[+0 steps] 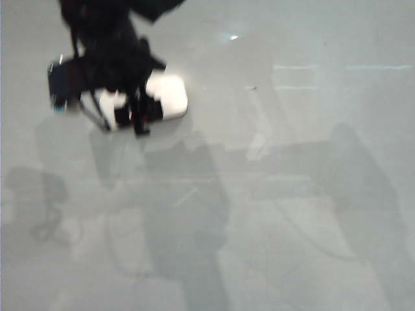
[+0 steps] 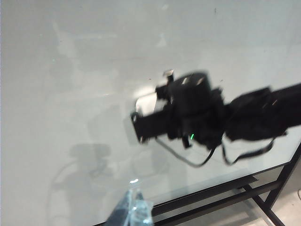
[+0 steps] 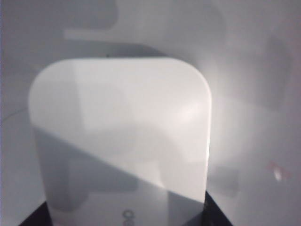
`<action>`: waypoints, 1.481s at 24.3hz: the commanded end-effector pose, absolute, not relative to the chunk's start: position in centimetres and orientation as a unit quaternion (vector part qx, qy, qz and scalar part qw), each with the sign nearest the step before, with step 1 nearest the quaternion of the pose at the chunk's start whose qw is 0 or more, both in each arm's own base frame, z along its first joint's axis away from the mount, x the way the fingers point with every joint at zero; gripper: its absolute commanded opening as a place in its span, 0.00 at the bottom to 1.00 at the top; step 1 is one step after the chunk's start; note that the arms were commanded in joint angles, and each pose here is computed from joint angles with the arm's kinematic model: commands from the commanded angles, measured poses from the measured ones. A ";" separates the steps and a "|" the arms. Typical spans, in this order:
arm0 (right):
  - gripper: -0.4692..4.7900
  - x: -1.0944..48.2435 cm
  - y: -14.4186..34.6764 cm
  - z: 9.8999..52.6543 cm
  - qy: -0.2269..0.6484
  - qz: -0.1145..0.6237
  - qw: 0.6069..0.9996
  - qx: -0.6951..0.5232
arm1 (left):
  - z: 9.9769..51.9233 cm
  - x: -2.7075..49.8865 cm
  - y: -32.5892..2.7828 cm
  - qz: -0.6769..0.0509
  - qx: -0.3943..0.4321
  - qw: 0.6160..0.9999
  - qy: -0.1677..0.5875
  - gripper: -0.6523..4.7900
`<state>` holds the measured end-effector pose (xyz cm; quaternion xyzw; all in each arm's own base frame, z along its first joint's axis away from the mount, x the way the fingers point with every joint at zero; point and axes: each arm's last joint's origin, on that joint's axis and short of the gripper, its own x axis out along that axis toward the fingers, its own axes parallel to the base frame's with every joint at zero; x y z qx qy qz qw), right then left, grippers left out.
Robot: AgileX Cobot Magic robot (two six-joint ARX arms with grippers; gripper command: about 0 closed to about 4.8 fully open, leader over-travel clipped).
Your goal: Grab the whiteboard eraser that is attached to the surface of the whiteboard and use it to clean the writing on the whiteboard.
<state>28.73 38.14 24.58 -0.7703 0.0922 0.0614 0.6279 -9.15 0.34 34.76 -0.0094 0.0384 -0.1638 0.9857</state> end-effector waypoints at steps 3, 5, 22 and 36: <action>0.49 28.7 36.7 29.7 0.065 0.008 0.688 -0.722 | 35.0 -9.1 0.3 -0.163 -0.005 0.986 0.030 0.11; 0.49 28.7 36.7 29.8 0.064 0.008 0.690 -0.721 | 35.0 -9.1 0.3 -0.164 -0.005 0.986 0.030 0.11; 0.49 30.8 37.7 20.4 0.143 0.065 0.663 -0.732 | 34.9 -9.1 0.3 -0.163 -0.005 0.986 0.032 0.11; 0.49 19.2 33.9 36.5 0.097 0.032 0.860 -0.501 | 34.9 -9.1 0.3 -0.163 -0.005 0.986 0.032 0.11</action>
